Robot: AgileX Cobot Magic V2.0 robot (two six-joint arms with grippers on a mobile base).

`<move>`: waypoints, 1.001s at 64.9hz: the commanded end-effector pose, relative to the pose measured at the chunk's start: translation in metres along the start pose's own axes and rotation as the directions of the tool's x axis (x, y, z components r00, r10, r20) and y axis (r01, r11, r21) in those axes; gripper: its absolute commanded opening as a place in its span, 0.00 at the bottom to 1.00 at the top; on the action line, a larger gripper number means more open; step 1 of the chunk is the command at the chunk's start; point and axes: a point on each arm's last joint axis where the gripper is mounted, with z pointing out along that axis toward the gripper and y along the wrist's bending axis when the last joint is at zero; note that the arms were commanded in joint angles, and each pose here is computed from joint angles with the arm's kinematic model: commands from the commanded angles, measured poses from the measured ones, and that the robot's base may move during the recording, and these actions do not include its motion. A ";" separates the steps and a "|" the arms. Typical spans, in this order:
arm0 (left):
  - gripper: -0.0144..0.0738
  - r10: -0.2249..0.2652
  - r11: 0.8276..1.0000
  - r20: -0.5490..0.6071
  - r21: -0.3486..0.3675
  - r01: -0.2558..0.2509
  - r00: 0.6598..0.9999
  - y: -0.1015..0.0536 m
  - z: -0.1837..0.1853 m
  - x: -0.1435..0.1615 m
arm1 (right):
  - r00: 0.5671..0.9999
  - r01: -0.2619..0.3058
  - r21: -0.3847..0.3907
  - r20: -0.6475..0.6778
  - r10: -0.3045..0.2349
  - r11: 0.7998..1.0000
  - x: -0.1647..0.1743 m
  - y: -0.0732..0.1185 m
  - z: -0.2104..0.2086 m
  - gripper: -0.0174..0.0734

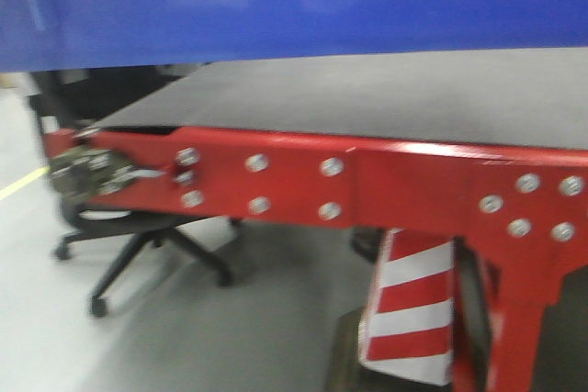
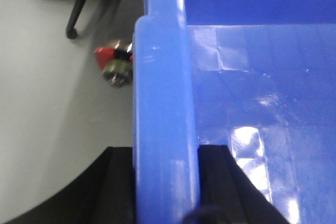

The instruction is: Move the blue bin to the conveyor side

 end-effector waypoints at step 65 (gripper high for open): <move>0.14 0.019 0.999 0.112 -0.028 -0.016 0.994 0.006 -0.013 -0.008 | 0.988 0.035 0.034 0.146 -0.040 0.999 -0.013 -0.003 -0.012 0.09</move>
